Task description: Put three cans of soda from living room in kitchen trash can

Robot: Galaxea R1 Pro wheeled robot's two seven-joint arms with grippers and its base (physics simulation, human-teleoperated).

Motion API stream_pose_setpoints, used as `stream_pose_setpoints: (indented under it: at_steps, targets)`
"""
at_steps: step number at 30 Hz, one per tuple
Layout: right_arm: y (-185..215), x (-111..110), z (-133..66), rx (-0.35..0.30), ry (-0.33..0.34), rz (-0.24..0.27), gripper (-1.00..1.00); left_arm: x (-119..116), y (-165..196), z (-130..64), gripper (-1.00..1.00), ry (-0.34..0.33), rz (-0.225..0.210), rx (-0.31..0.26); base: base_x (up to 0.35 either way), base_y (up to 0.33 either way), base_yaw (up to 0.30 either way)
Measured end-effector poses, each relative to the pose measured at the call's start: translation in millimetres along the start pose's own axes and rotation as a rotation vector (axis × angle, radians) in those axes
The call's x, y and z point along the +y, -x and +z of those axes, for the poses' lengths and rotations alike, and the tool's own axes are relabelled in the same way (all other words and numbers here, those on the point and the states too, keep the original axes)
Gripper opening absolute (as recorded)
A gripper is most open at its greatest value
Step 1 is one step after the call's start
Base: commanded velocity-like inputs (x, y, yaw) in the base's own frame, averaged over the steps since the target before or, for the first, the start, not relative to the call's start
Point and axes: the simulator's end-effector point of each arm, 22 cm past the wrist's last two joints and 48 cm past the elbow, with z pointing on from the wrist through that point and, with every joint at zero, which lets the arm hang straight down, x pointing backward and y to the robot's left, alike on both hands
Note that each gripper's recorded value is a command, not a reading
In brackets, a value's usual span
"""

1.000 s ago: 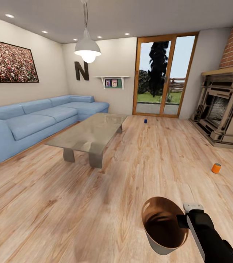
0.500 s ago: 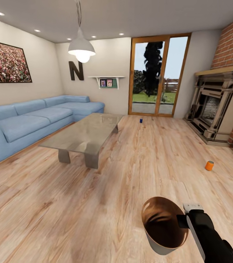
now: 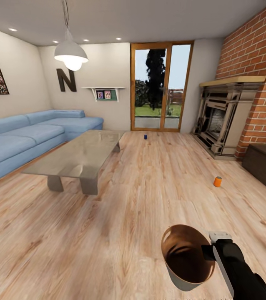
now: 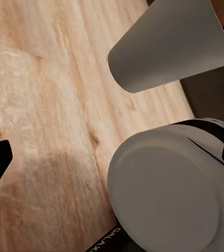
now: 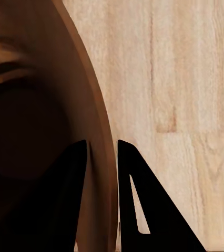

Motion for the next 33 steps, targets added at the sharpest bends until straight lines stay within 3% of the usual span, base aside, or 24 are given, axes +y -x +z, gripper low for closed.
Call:
stream_pose_setpoints:
  at_steps: [33]
  targets:
    - [0.0, 0.6, 0.0, 0.000, 0.001, 0.000, -1.00, -0.2, -0.1, 0.0, 1.00, -0.001, 0.000, 0.000, 0.000, 0.000, -0.267]
